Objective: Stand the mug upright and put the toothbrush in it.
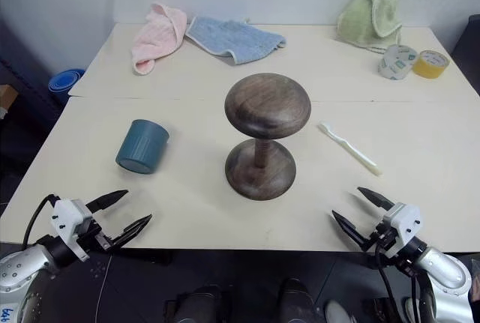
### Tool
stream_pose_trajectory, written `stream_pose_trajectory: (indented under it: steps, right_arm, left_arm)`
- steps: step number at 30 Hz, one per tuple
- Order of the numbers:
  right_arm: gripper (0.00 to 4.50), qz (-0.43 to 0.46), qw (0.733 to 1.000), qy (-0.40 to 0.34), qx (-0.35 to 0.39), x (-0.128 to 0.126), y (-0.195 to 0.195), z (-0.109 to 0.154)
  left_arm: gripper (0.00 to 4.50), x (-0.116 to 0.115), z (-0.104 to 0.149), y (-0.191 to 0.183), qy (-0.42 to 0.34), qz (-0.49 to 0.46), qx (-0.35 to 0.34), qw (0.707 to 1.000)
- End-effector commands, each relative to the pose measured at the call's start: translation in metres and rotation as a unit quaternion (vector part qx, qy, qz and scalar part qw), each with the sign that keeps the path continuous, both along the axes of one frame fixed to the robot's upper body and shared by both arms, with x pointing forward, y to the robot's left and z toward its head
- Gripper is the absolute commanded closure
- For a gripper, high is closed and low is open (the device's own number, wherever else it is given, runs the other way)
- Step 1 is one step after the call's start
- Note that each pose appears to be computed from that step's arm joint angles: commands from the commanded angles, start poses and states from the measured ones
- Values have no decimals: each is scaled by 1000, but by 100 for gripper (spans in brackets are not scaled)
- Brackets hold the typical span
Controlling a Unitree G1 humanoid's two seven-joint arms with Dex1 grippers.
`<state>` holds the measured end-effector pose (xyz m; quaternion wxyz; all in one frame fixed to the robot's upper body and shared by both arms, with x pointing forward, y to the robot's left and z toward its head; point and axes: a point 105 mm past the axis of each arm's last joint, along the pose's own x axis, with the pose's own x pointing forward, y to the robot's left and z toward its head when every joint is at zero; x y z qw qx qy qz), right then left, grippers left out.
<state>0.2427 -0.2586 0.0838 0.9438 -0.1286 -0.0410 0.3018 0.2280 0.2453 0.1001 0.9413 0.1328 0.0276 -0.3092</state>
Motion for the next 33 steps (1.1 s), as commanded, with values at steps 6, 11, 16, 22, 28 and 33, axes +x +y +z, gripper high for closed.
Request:
stream_pose_trajectory:
  steps: [6, 11, 16, 22, 28, 33]
  right_arm:
    - [0, 79, 994, -56, 55, 25, 47, 49]
    - [0, 138, 988, -23, 72, 57, 102, 74]
    - [0, 168, 983, -1, 74, 78, 135, 79]
    - [0, 204, 975, -2, 91, 92, 169, 87]
    - [0, 219, 973, -19, 75, 95, 182, 89]
    - [55, 227, 968, -45, 99, 99, 195, 105]
  left_arm:
    - [3, -9, 15, -19, 31, -87, -42, 995]
    - [3, -7, 39, -45, 13, -152, -98, 983]
    - [3, -8, 48, -61, 7, -180, -123, 976]
    - [3, -12, 45, -65, 14, -176, -139, 975]
    - [3, -18, 37, -60, 20, -162, -142, 976]
    - [0, -18, 34, -57, 15, -162, -141, 977]
